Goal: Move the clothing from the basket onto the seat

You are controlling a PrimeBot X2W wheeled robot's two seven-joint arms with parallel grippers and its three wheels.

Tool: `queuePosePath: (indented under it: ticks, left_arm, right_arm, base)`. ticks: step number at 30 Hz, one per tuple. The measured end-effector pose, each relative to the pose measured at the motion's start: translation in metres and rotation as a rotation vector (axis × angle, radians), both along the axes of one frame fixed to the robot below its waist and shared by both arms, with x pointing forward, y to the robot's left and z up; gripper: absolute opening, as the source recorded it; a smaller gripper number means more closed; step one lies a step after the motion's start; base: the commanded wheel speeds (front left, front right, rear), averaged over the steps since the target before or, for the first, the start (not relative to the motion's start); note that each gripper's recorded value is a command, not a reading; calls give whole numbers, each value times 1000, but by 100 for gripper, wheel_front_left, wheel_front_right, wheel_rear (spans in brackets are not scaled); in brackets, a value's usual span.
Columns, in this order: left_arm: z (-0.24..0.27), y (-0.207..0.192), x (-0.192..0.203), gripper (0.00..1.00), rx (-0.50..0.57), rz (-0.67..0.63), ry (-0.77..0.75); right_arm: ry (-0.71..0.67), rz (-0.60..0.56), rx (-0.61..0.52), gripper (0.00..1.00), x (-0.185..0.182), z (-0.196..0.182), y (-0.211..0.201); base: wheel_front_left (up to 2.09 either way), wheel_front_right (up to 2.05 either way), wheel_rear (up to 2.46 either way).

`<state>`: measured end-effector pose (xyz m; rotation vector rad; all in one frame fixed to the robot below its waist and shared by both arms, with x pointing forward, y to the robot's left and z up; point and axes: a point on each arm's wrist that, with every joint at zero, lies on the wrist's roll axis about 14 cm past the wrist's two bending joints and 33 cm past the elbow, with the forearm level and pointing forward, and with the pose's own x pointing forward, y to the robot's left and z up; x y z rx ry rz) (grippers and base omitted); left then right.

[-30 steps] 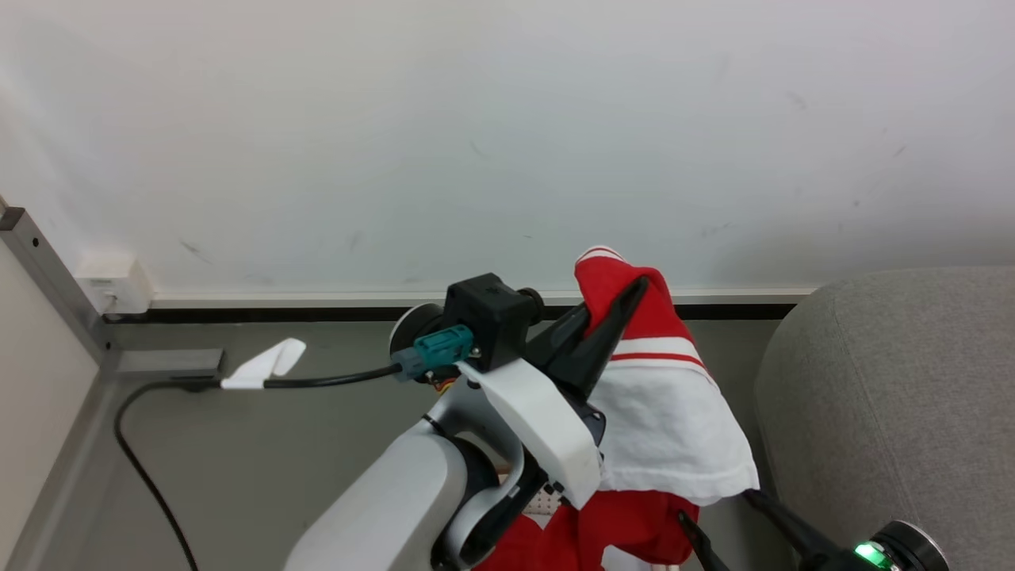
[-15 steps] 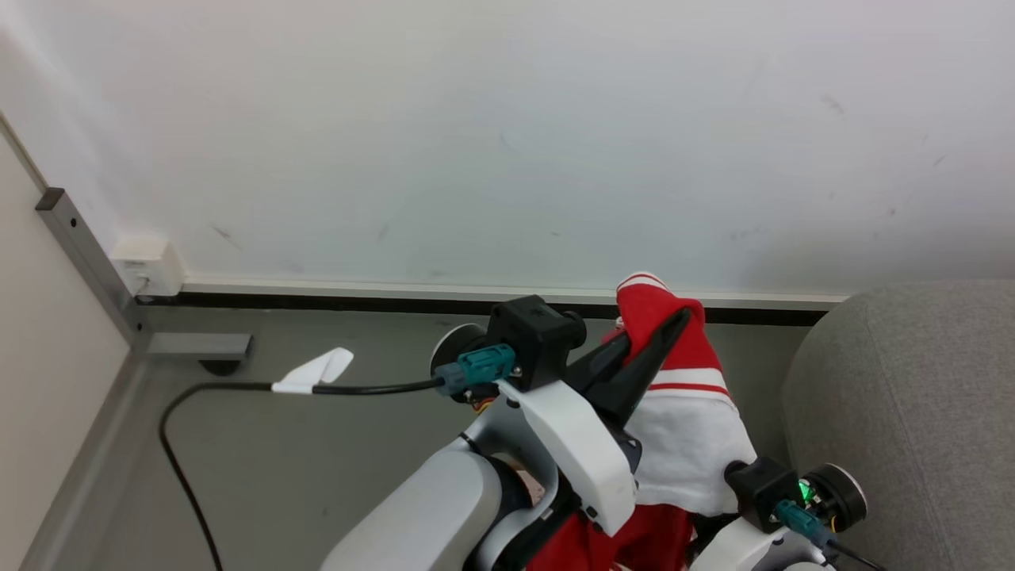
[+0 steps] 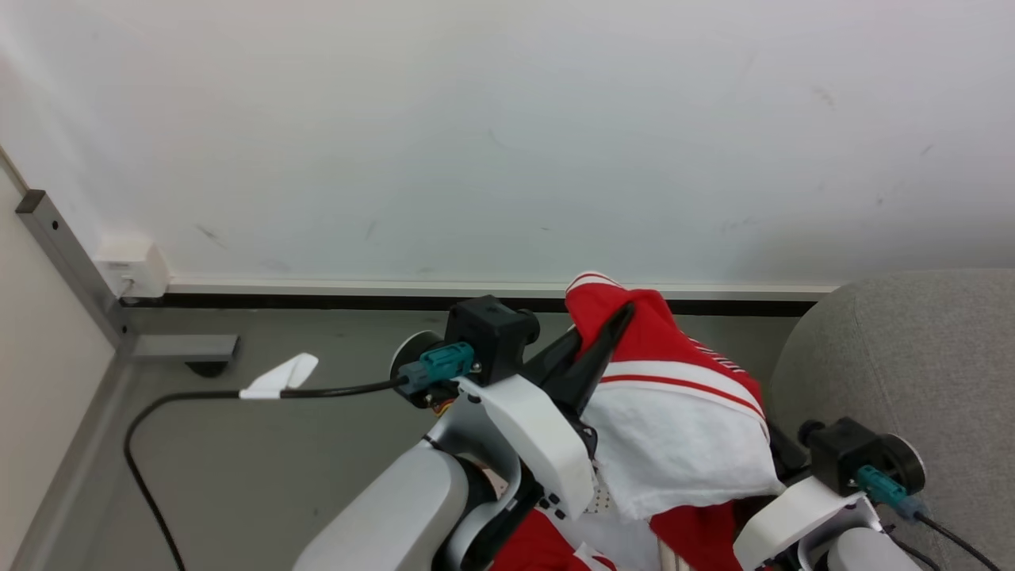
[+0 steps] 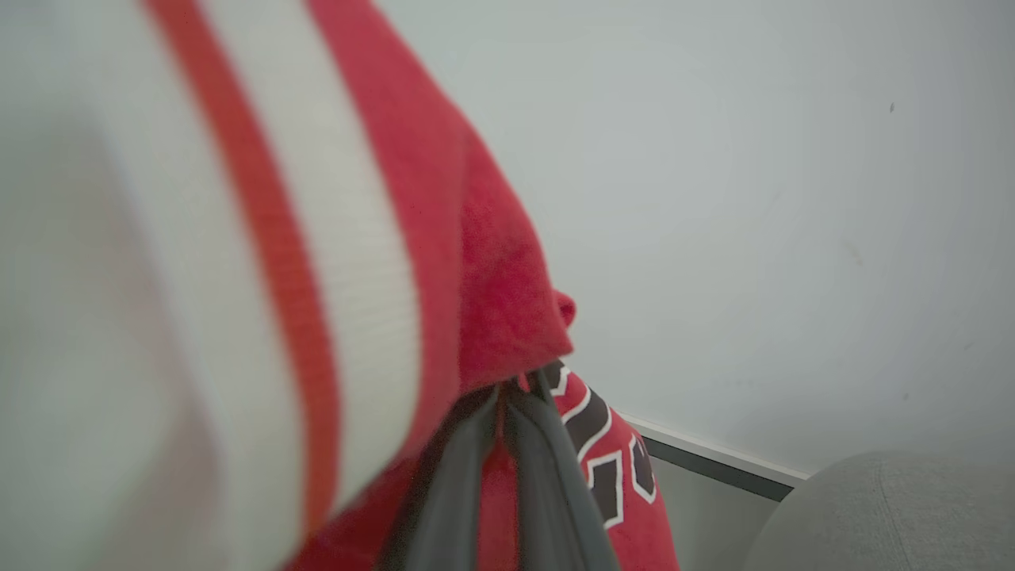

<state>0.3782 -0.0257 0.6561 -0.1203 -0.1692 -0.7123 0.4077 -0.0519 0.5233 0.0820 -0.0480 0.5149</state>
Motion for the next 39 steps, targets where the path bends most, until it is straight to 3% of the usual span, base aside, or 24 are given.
queuePosePath:
  ticks: [2,3,4,6,7,8,21,29,39]
  left_arm:
    - [-4,1,1,3,1,6,9]
    - [-5,2,2,29,1,10,11]
    - [-7,3,4,39,4,16,13]
    - [-11,4,5,47,5,22,21]
    - [-14,4,6,87,7,22,28]
    - [-18,4,6,100,8,22,37]
    - [-57,-14,6,100,17,-20,118]
    - [-69,-47,2,100,25,-117,142]
    - [-72,-100,-18,100,22,-287,146]
  right_arm:
    - [-14,-18,17,0,2,7,-10]
    - [-23,-25,26,0,3,10,-14]
    - [-31,-33,36,0,3,14,-18]
    - [-48,-44,54,0,4,21,-26]
    - [-56,-51,66,0,5,25,-30]
    - [-65,-54,74,0,5,29,-33]
    - [-118,-124,148,0,4,68,-76]
    - [-146,-303,123,0,-7,79,-149]
    - [-168,-537,107,0,-54,91,-235]
  base:
    - [0,0,0]
    - [0,0,0]
    - [0,0,0]
    - [0,0,0]
    - [0,0,0]
    - [0,0,0]
    - [0,0,0]
    - [0,0,0]
    - [0,0,0]
